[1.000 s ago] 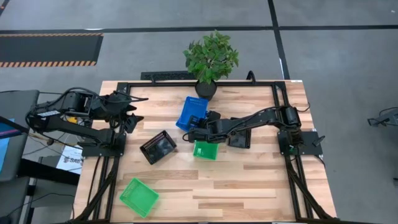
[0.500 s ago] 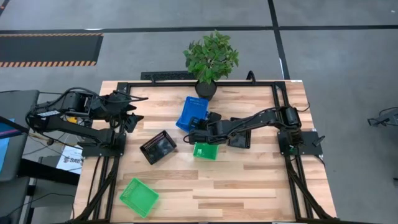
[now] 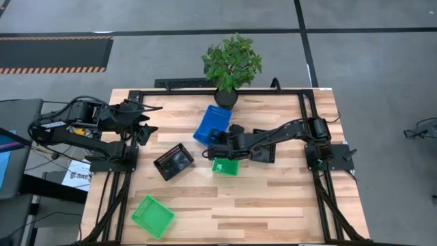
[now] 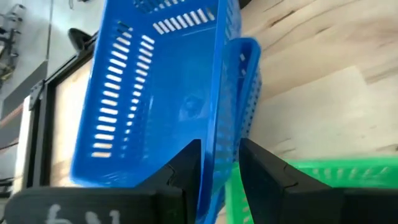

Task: Stack baskets by color
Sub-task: Stack the blue bin on the top blue bins

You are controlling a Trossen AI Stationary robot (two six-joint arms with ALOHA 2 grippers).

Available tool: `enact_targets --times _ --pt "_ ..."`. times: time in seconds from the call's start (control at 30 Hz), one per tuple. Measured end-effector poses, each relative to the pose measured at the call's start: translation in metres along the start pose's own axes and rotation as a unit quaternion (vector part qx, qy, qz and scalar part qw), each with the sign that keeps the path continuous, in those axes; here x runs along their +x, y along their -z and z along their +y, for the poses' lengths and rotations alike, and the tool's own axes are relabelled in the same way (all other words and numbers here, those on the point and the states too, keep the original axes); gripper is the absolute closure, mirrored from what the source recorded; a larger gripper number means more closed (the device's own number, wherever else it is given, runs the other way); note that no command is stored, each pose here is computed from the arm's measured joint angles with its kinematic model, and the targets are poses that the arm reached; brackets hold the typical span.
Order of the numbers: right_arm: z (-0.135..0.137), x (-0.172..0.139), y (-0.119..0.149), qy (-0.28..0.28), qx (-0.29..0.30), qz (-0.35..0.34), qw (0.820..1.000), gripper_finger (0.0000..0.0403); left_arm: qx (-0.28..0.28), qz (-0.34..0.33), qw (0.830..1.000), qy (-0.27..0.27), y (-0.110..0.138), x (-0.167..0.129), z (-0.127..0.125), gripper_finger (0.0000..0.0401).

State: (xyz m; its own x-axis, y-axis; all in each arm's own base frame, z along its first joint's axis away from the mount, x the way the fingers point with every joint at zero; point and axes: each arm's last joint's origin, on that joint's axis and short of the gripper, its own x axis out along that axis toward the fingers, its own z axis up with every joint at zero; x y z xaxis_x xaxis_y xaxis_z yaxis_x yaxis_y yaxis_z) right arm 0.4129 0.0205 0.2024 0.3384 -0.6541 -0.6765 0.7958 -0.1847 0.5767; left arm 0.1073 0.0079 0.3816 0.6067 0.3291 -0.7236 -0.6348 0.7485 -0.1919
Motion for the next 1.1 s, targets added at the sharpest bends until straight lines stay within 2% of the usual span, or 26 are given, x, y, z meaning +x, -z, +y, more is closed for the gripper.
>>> enact_targets --times 0.47,0.77,0.97,1.1 --pt "0.007 0.000 0.003 -0.024 0.030 0.022 0.999 0.0264 0.000 0.000 1.000 0.000 0.000 0.000 0.000 0.0120" --pt "0.013 -0.001 0.005 -0.050 -0.001 0.037 0.998 0.0264 0.003 0.000 1.000 0.000 0.000 0.000 0.000 0.0120" --pt "0.021 -0.002 0.008 -0.085 -0.038 0.048 0.995 0.0269 0.004 0.000 1.000 0.000 0.000 0.000 0.000 0.0120" --pt "0.022 0.001 0.006 -0.084 -0.072 0.058 0.992 0.0274 0.003 0.000 1.000 0.000 0.000 0.000 0.000 0.0120"
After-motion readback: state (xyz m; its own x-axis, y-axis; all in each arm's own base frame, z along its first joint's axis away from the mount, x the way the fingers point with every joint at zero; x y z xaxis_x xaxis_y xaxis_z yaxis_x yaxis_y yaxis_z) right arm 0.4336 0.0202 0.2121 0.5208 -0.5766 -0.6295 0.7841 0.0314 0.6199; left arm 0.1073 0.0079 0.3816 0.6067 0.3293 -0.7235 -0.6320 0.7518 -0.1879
